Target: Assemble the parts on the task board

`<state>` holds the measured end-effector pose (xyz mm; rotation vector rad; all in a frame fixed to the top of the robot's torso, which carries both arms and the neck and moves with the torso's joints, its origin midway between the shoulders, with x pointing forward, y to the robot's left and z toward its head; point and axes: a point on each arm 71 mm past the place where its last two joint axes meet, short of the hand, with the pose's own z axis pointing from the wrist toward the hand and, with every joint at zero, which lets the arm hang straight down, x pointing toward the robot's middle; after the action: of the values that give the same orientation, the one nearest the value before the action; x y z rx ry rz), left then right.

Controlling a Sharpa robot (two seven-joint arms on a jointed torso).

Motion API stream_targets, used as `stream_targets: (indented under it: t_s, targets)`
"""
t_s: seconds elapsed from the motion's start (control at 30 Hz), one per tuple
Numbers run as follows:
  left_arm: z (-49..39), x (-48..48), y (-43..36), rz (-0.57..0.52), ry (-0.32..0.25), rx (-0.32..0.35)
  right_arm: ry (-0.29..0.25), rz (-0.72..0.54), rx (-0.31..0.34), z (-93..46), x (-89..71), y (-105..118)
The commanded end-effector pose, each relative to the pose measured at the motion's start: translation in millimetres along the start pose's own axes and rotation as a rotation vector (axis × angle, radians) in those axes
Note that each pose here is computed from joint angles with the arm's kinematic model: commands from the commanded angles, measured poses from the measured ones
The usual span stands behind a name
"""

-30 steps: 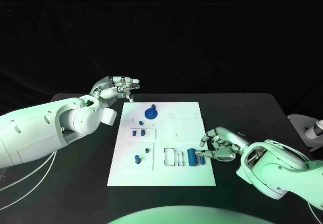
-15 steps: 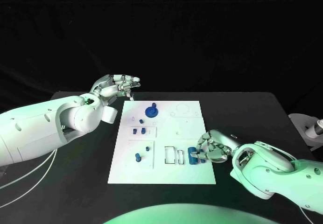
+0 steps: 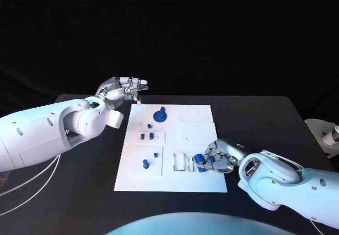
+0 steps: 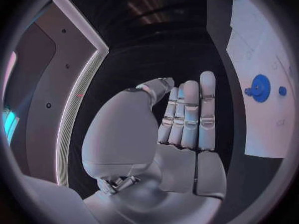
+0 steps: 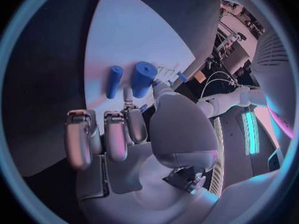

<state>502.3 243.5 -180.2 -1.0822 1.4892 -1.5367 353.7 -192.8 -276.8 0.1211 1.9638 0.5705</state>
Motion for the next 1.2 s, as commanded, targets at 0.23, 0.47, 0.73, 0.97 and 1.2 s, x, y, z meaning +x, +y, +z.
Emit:
stream_targets:
  t_s: [0.23, 0.47, 0.73, 0.97, 1.2]
  targets:
    - [0.0, 4.9, 0.7, -0.024, 0.055, -0.020, 0.023, -0.079, 0.031, 0.6, 12.2, -0.2]
    - [-0.5, 4.3, 1.1, -0.025, 0.058, -0.028, -0.039, -0.050, 0.033, 0.2, 9.9, 0.3]
    - [-1.1, 3.5, 1.2, -0.025, 0.058, -0.031, -0.148, 0.048, 0.008, -6.8, -2.6, 4.0]
    - [-1.1, 3.7, 1.3, -0.026, 0.061, -0.032, -0.185, 0.134, -0.022, -10.0, -12.8, 16.8]
    - [-0.9, 4.3, 1.3, -0.026, 0.062, -0.032, -0.125, 0.161, -0.030, -3.7, -7.4, 27.3]
